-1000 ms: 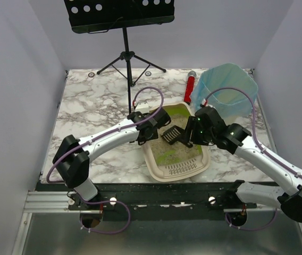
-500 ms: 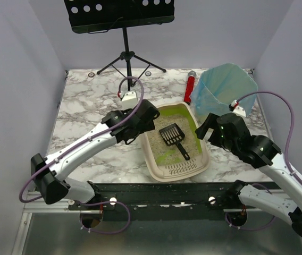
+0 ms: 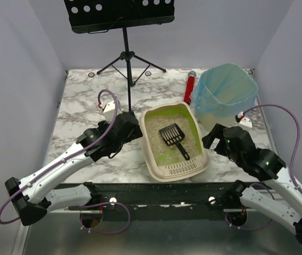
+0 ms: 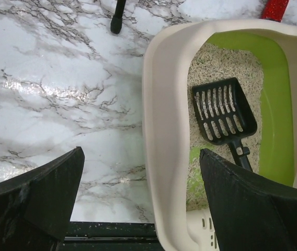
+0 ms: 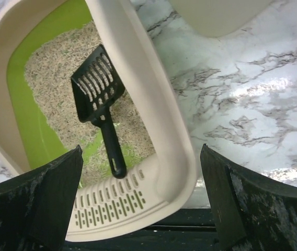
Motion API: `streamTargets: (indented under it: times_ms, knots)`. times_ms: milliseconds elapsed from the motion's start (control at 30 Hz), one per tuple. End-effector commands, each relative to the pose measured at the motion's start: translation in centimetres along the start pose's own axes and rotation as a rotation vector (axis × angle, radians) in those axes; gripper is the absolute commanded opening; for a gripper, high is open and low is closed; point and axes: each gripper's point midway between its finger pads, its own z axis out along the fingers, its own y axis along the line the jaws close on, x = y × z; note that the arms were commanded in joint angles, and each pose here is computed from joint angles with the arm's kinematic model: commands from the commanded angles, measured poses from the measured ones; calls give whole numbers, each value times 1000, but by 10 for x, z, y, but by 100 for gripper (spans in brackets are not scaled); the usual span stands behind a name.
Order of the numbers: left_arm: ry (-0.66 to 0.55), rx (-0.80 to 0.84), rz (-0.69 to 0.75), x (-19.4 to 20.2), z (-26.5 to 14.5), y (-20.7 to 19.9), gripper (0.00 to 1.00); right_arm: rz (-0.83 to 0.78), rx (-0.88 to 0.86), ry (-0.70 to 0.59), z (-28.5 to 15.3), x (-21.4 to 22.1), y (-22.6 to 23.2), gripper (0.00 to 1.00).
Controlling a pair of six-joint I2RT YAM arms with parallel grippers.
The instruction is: Clean the litter box
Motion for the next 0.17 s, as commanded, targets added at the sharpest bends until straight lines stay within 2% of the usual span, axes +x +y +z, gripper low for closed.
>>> streamTargets:
  times_ms: [0,133]
  knots:
    - [-55,33,-8,-9,-3,2,99,-14,13,-113,2,-7,-19,100]
    - [-65,49,35,-18,-10,-2,99,24,-58,-141,-16,-12,-18,100]
